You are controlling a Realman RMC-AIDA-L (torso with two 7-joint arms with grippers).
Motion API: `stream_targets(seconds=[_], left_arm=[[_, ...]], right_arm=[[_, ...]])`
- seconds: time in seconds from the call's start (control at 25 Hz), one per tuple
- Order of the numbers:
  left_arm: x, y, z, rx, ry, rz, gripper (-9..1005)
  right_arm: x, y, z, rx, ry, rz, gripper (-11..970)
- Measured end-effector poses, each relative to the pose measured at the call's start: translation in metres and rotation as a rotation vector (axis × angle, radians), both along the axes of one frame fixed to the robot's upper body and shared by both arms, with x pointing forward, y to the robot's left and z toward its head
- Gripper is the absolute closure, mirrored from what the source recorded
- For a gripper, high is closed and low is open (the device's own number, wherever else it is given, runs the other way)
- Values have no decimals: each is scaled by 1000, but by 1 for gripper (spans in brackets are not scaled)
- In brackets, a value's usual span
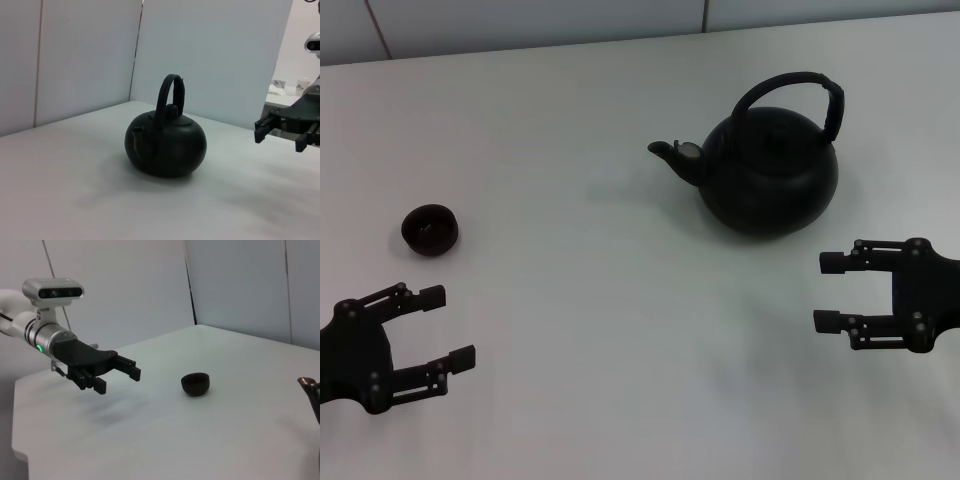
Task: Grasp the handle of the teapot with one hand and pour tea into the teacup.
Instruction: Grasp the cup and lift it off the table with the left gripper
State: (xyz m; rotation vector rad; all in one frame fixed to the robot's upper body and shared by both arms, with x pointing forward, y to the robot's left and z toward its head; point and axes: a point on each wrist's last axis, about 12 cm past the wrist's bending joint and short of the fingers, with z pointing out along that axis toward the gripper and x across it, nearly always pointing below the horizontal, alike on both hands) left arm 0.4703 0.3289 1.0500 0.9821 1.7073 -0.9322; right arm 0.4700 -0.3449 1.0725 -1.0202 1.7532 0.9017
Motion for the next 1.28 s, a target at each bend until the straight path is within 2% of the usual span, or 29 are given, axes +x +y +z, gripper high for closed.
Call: stream_targets(seconds=[1.28], left_arm=[[1,-10,-4,-7,1,-7,167]], right_arm=[[0,0,0,-1,0,1,237]])
